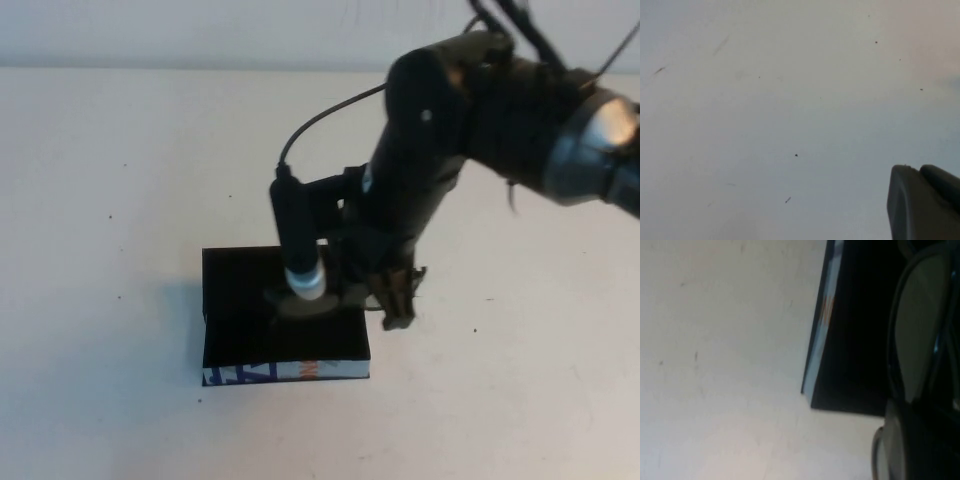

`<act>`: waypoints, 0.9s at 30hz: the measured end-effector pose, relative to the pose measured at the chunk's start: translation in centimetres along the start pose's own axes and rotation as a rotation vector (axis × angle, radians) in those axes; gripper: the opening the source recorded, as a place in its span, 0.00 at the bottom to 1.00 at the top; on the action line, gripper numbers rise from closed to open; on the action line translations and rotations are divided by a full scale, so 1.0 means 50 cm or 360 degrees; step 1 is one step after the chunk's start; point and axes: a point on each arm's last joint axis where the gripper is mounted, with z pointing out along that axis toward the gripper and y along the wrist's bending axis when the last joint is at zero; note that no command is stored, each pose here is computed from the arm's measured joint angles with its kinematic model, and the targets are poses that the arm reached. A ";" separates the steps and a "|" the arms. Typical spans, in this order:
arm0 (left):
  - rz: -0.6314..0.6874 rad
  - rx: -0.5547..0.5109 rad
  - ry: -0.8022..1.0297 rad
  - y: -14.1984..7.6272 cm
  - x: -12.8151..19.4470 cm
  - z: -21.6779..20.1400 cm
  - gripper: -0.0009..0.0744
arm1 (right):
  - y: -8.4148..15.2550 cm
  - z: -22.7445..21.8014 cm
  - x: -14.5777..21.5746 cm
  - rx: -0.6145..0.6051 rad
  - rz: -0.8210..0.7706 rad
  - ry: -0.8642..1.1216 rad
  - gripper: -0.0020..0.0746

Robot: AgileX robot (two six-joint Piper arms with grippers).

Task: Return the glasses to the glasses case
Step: Place the glasses in the glasses case

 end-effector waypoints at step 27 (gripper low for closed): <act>0.0000 0.0000 0.0000 0.000 0.000 0.000 0.01 | -0.047 0.185 -0.067 -0.0250 0.0046 -0.0087 0.03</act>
